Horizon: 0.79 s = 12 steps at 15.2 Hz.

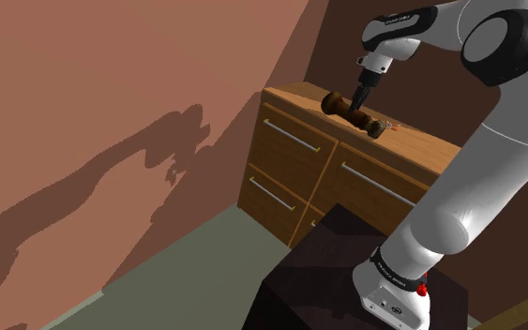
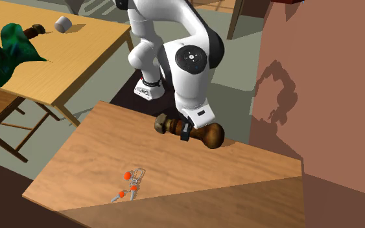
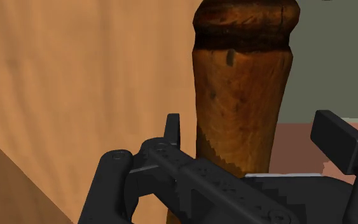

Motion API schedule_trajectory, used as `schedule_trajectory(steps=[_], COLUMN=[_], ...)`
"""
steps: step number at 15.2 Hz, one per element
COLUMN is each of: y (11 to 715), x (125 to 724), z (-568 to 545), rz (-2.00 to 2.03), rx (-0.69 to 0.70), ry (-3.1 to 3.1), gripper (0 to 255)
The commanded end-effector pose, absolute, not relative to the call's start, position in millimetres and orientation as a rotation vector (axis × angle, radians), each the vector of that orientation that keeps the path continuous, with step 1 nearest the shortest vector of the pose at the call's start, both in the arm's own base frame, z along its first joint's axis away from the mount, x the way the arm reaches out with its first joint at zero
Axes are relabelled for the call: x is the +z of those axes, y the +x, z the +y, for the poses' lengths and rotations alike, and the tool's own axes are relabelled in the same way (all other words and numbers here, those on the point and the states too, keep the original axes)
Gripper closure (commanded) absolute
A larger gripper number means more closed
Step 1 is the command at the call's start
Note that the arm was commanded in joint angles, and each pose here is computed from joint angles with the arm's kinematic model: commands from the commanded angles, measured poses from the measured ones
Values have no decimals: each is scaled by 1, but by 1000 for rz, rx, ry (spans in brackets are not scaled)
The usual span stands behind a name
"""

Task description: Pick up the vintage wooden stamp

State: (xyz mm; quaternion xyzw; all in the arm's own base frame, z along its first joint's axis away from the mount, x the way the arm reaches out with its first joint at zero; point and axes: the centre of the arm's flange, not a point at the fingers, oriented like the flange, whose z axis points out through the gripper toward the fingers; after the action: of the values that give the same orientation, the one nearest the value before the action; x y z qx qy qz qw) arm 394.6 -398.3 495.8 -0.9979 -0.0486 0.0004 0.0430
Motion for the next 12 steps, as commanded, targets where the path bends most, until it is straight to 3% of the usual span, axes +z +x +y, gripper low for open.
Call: schedule_trajectory(steps=[1,4,5,12], y=[395,395,395,396], x=[486,478,477,477], z=[-400,-400,-400,-399], rz=[-149,-149,-149,-149], rx=[1,1,1,1], ry=[-3052,-3052,-3052,-3052], gripper=[0,0,255,255])
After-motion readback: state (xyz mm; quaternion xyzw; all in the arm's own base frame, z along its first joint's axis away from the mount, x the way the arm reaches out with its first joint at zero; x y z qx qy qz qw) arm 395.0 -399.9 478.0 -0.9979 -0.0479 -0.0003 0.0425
